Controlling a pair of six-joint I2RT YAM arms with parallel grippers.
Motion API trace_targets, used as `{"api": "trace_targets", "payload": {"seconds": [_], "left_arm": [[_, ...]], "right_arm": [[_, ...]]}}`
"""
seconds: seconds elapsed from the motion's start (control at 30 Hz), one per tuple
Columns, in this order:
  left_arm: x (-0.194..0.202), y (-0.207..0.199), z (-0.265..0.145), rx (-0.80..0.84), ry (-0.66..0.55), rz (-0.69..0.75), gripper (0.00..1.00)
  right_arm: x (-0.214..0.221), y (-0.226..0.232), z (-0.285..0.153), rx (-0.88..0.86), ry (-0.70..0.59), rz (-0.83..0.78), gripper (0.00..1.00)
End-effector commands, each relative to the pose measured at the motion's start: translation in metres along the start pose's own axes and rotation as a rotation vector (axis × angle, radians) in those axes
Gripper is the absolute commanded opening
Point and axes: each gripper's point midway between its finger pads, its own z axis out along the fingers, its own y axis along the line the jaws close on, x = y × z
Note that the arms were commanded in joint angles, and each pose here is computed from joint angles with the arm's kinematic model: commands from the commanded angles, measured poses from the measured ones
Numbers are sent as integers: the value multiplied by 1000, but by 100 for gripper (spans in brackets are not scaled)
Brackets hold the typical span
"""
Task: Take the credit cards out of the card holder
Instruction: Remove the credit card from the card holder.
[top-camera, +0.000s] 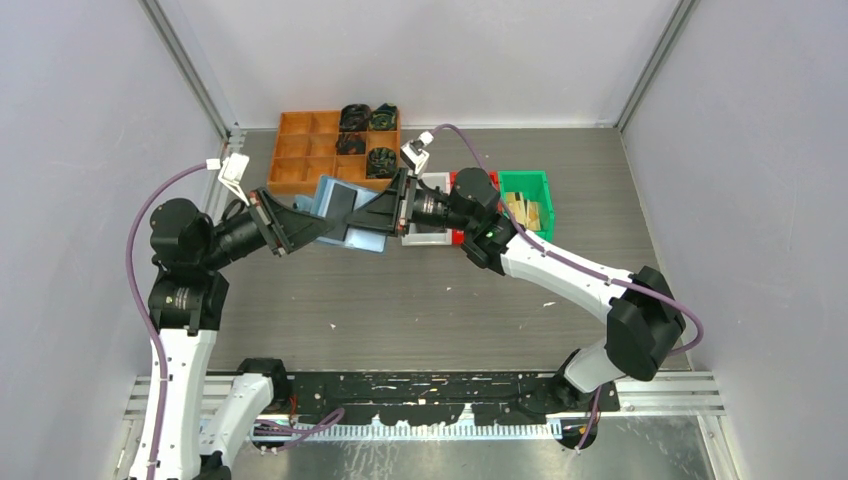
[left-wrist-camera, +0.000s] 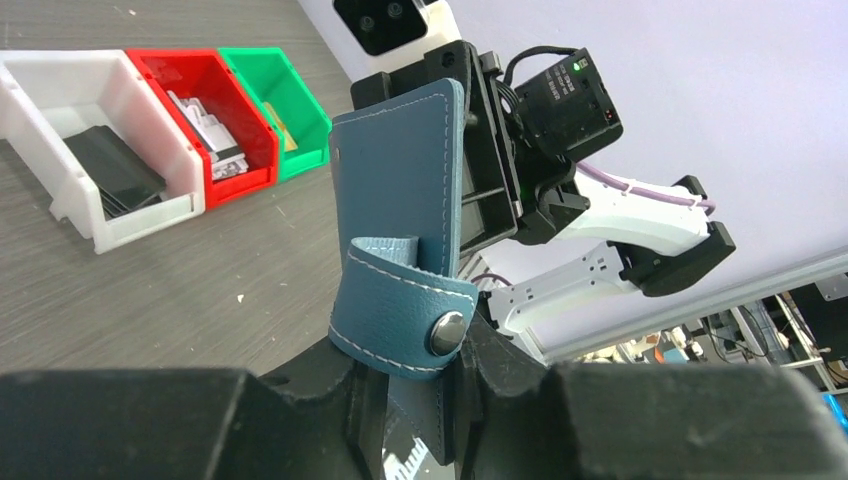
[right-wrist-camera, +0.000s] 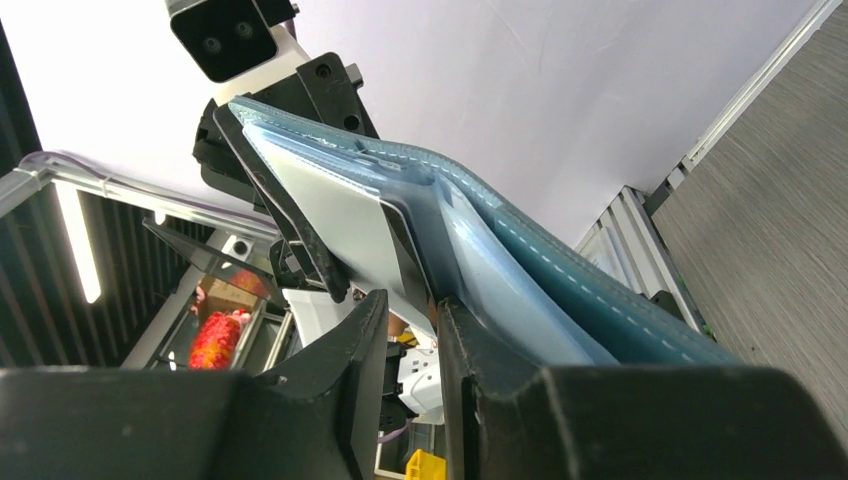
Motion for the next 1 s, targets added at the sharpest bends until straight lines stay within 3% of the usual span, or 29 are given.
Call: {"api": "trace_targets", "payload": {"seconds": [0.0,0.23,0.33,0.6,0.77,0.97], "left_arm": [[12,-13,-2,79,67,-13,25],[8,-21,-3,95,62,-2,6],[7,-24,-4,99,55,7,1],[4,-31,-5,115,51,9,0],[5,-34,-7,120,51,8,0],[6,-36,-8,126,56,8,2]], "right_arm": [[-1,61,1,-157,-10,-137,30],[1,59,-1,-156,-8,-136,30],[3,55,-5,-145,-11,-137,37],[-5,71,-16,-227,-68,-149,35],[-8,93,-17,-359,-70,-108,27],[-8,96,-19,-376,-78,-112,13]]}}
